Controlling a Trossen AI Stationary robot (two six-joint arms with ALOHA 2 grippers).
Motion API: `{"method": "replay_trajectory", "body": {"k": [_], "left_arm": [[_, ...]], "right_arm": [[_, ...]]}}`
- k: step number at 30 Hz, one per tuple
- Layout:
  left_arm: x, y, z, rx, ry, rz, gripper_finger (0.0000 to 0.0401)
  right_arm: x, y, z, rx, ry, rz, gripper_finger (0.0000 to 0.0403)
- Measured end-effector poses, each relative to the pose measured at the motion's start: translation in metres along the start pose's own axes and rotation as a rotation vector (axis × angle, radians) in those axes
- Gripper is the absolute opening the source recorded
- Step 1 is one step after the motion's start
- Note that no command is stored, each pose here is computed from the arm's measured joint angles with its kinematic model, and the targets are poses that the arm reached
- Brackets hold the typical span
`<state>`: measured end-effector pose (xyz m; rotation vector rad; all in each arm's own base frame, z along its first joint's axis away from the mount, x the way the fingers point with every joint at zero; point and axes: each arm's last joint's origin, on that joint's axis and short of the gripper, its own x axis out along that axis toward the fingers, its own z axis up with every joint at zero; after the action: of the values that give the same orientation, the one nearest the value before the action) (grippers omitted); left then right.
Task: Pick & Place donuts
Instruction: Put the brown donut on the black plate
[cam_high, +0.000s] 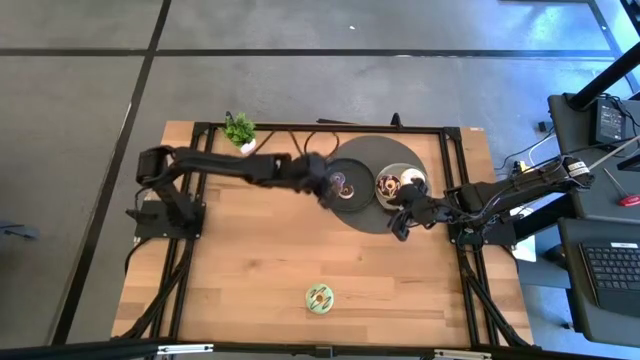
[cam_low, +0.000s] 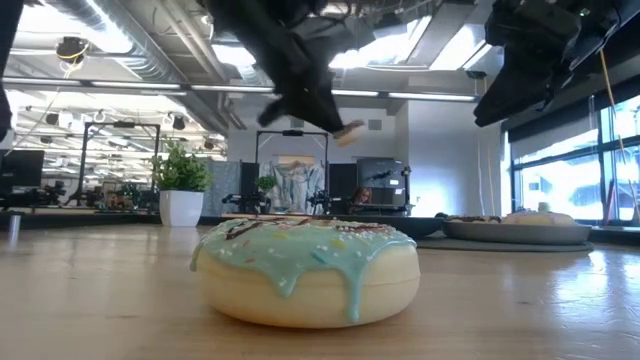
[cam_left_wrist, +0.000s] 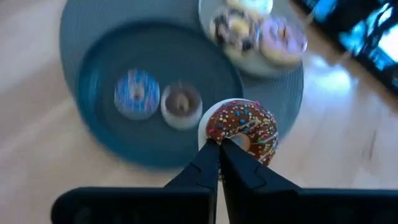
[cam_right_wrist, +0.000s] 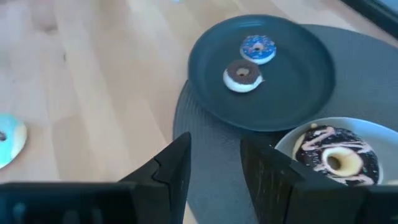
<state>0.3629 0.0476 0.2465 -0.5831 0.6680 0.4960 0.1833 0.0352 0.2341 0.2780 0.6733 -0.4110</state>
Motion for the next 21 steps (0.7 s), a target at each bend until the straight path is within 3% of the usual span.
{"method": "replay_trajectory", "body": {"k": [9, 21], "left_arm": [[0.041, 0.020, 0.055, 0.123, 0.026, 0.052, 0.0003], [0.108, 0.031, 0.071, 0.202, 0.101, 0.095, 0.0003]], "right_arm": [[0.000, -0.003, 0.001, 0.049, -0.050, -0.082, 0.0140], [0.000, -0.005, -0.001, 0.089, -0.047, -0.112, 0.0140]]}}
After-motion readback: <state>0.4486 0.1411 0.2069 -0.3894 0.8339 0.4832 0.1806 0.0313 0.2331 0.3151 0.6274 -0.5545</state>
